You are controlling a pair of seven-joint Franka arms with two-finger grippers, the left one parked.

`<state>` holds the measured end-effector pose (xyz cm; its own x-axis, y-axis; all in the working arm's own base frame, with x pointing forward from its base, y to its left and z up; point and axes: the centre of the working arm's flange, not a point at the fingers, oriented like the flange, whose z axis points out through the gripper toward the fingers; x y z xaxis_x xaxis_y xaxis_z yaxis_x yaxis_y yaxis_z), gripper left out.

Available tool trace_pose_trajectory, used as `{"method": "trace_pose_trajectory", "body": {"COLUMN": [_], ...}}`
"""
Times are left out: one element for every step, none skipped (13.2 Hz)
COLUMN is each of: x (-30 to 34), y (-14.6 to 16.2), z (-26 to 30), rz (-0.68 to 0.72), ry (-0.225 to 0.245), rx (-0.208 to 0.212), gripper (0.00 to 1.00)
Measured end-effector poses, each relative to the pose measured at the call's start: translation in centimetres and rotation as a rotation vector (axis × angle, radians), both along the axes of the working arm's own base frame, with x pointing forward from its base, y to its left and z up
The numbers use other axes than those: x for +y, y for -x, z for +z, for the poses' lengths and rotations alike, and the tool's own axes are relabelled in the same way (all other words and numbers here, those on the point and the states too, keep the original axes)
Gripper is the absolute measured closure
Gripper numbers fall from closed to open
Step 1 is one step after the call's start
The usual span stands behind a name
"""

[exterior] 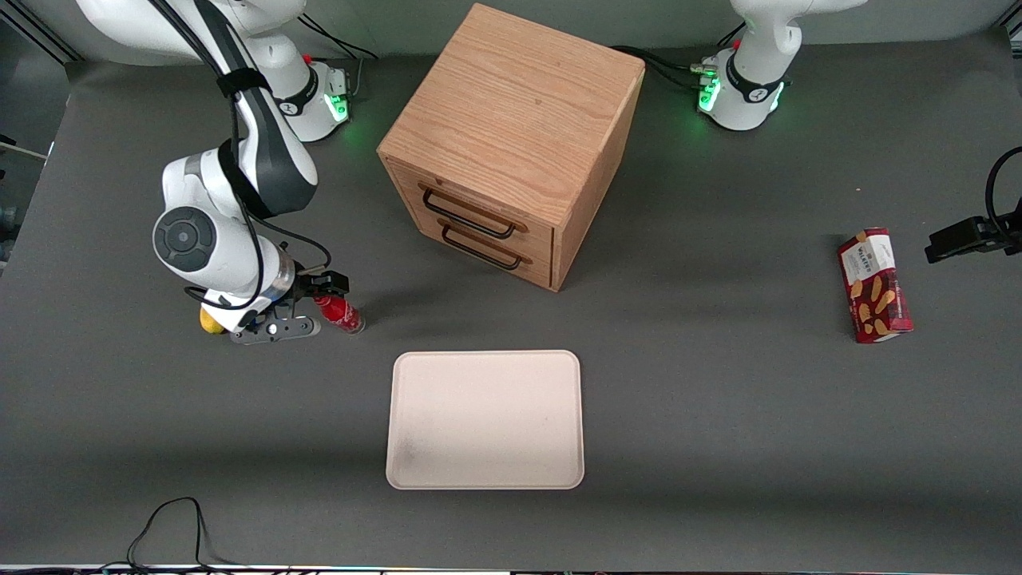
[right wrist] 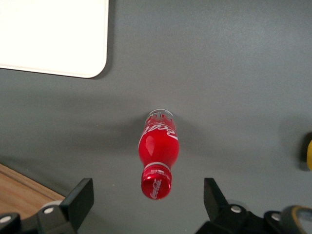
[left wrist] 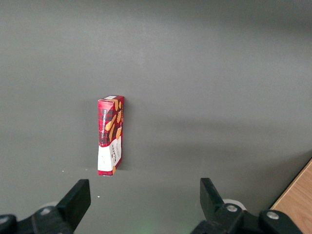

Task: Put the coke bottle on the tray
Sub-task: 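Lower the right gripper over the bottle's middle and close on it, then lift the held bottle up off the table with the right gripper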

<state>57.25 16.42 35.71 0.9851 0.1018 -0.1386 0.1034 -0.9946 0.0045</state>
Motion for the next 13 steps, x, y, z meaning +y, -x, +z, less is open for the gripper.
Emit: {"method": "trace_pose_trajectory", "body": {"x": [0.0, 0.0, 0.0, 0.1, 0.1, 0.1, 0.1, 0.0, 0.0, 0.0, 0.0, 0.0, 0.0], "y": [0.0, -0.1, -0.1, -0.1, -0.2, -0.3, -0.2, -0.2, -0.1, 0.0, 0.1, 0.1, 0.1], "z": [-0.5, -0.9, -1.5, -1.9, -2.3, -2.6, -3.0, -3.3, -3.4, -3.6, -3.7, -3.8, -3.8], "rz": [0.001, 0.001, 0.002, 0.002, 0.002, 0.002, 0.002, 0.002, 0.002, 0.002, 0.002, 0.002, 0.002], "ry": [0.000, 0.000, 0.002, 0.002, 0.002, 0.001, 0.002, 0.002, 0.002, 0.003, 0.004, 0.004, 0.004], "rx": [-0.002, -0.003, 0.000, -0.002, -0.002, -0.007, -0.007, -0.007, -0.006, -0.004, -0.001, 0.000, 0.000], "gripper": [0.00, 0.00, 0.00, 0.00, 0.00, 0.00, 0.00, 0.02, 0.01, 0.02, 0.04, 0.05, 0.13]}}
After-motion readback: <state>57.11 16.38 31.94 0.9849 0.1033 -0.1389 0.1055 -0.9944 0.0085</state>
